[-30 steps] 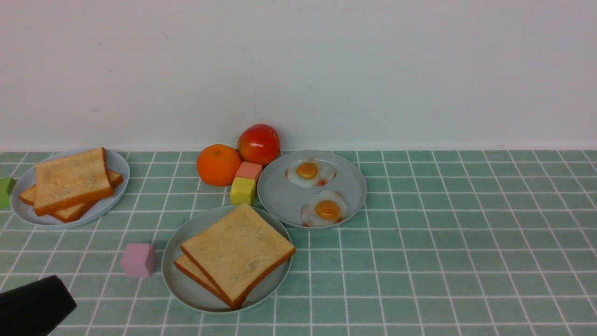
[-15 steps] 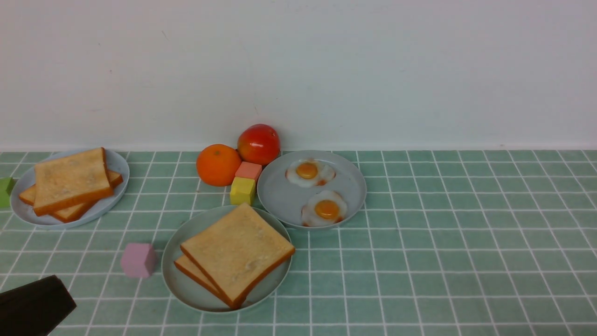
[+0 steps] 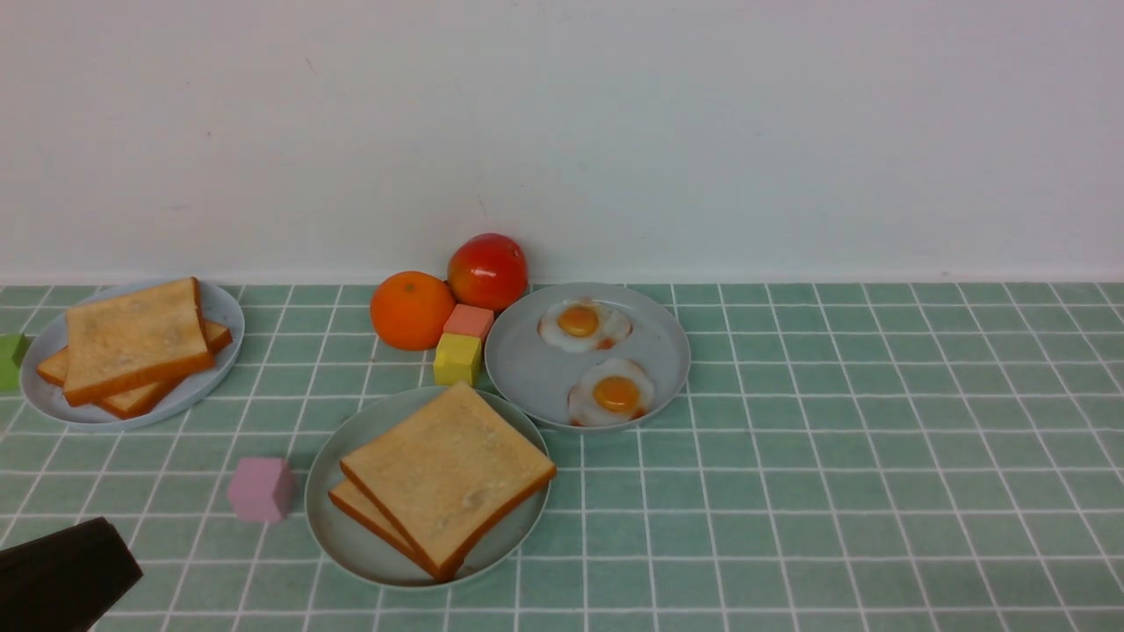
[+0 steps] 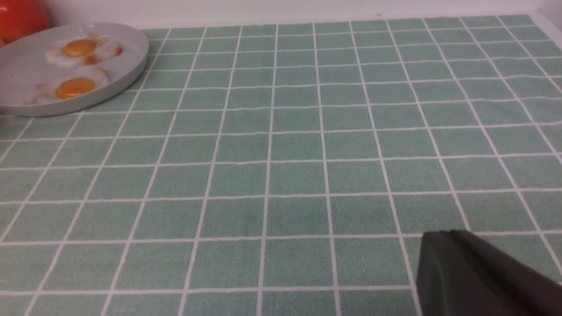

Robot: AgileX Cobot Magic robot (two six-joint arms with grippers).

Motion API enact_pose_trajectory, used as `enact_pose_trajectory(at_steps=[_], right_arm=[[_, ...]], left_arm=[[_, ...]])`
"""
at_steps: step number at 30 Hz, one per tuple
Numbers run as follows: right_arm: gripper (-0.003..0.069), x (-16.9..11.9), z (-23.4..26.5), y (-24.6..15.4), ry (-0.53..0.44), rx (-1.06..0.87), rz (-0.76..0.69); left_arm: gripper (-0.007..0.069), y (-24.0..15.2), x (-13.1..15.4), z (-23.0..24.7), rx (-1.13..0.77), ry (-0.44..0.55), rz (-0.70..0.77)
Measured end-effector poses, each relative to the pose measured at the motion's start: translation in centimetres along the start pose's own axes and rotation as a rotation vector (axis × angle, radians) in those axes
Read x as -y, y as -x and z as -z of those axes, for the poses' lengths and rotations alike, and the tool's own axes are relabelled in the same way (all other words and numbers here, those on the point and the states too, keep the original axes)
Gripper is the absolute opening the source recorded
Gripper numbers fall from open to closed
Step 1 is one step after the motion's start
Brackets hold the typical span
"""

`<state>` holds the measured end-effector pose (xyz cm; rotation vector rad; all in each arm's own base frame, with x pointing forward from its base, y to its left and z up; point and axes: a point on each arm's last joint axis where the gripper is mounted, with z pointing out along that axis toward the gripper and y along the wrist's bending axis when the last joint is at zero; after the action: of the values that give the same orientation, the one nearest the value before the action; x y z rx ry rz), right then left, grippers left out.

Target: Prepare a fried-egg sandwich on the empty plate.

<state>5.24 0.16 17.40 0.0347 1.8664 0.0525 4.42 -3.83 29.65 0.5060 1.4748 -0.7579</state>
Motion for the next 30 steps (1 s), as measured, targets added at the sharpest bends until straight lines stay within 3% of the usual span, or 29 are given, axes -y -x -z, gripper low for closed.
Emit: enact_pose_trajectory(at_steps=[30], right_arm=[[0.0005, -0.01, 0.00, -0.01, 0.001, -0.001, -0.004]], left_arm=[[0.0022, -0.29, -0.24, 0.18, -0.028, 0.029, 0.033]])
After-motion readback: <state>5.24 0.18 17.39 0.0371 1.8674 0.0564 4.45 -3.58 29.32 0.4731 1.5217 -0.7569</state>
